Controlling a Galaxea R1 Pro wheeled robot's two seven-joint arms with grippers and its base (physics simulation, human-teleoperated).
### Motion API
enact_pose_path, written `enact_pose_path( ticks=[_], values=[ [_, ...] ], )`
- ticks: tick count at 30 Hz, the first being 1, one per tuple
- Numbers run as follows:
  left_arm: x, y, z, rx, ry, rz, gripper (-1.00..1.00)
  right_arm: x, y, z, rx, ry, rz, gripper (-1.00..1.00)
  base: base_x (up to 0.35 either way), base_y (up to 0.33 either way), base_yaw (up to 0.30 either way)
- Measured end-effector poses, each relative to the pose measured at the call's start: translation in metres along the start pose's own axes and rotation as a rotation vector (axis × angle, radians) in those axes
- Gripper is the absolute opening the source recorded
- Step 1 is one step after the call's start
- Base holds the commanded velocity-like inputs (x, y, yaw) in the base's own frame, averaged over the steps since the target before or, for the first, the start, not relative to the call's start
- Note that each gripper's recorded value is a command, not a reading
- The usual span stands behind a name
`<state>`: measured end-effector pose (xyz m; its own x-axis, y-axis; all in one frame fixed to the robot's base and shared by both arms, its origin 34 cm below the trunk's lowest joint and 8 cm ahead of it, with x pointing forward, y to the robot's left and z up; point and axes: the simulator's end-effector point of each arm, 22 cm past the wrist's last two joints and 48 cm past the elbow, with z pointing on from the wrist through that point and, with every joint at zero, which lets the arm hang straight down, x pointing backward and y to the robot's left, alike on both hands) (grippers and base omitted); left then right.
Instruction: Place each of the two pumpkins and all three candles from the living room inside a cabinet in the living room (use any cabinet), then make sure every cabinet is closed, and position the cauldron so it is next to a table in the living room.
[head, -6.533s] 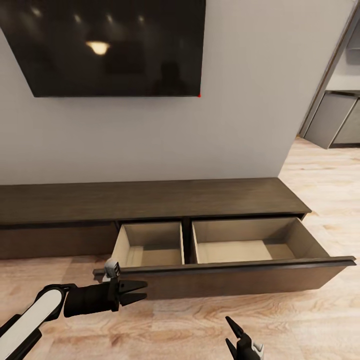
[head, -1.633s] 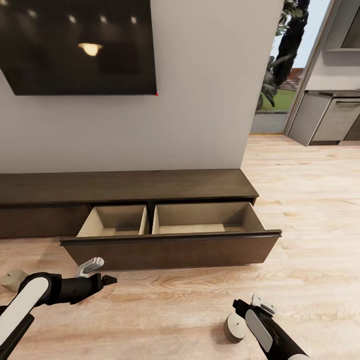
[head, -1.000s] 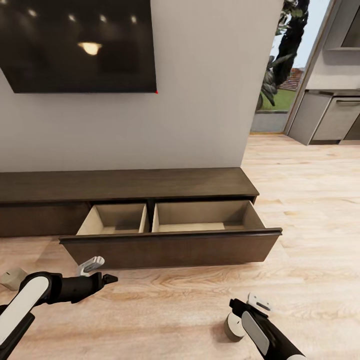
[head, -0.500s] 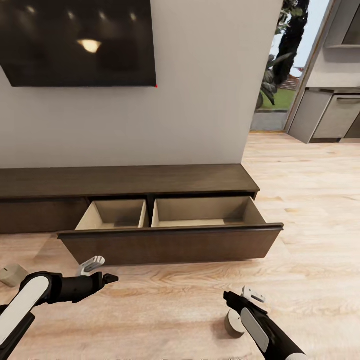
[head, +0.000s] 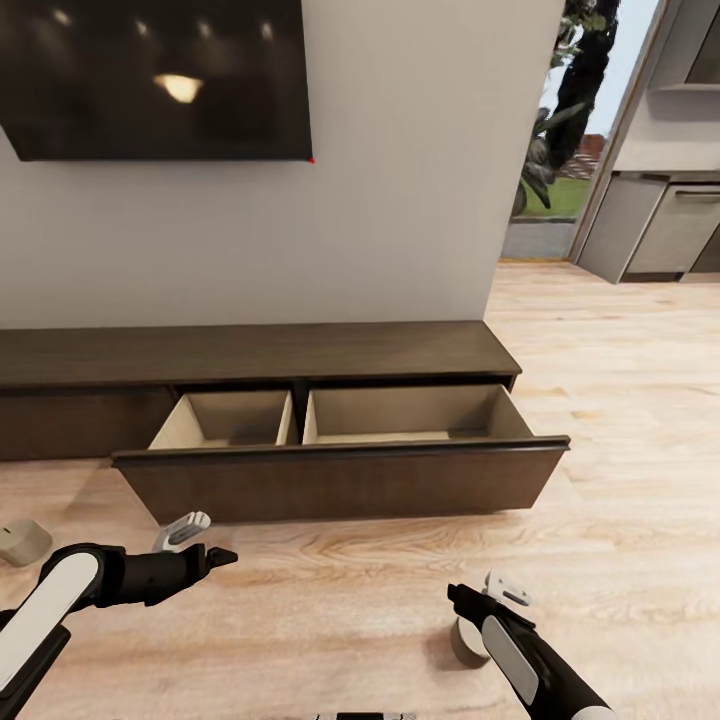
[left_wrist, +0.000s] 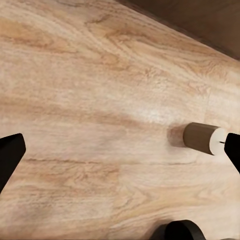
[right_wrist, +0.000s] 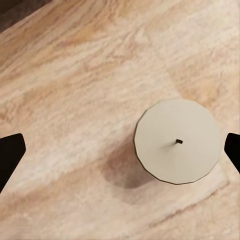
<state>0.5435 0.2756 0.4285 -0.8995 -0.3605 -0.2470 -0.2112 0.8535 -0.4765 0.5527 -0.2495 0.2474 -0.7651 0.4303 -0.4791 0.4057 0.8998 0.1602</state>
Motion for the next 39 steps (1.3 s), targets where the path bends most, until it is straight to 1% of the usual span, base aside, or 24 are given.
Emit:
enact_pose_path(
  ticks=[3,10,12,14,18,35,39],
  values=[
    [0.004,0.004,0.005,0.000,0.000,0.000,1.00,0.005,-0.002,0.005,0.002,0.000,0.000,1.00,0.000,0.000,0.000],
    [0.009,0.010,0.016,-0.008,0.024,-0.011,1.00,0.020,-0.012,0.013,0.029,0.033,0.003,1.00,0.000,0.000,0.000],
    [0.011,0.012,0.019,-0.011,0.031,-0.013,1.00,0.024,-0.020,0.015,0.062,0.043,0.003,1.00,0.000,0.000,0.000],
    [0.013,0.014,0.022,-0.013,0.038,-0.016,1.00,0.028,-0.032,0.016,0.117,0.048,0.000,1.00,0.000,0.000,0.000],
    [0.016,0.018,0.028,-0.019,0.052,-0.023,1.00,0.034,-0.042,0.020,0.154,0.060,-0.005,1.00,0.000,0.000,0.000],
    [0.033,0.036,0.052,-0.044,0.111,-0.049,1.00,0.067,-0.056,0.036,0.183,0.123,-0.014,1.00,0.000,0.000,0.000],
    [0.033,0.036,0.052,-0.044,0.111,-0.049,1.00,0.067,-0.056,0.036,0.183,0.123,-0.014,1.00,0.000,0.000,0.000]
  ],
)
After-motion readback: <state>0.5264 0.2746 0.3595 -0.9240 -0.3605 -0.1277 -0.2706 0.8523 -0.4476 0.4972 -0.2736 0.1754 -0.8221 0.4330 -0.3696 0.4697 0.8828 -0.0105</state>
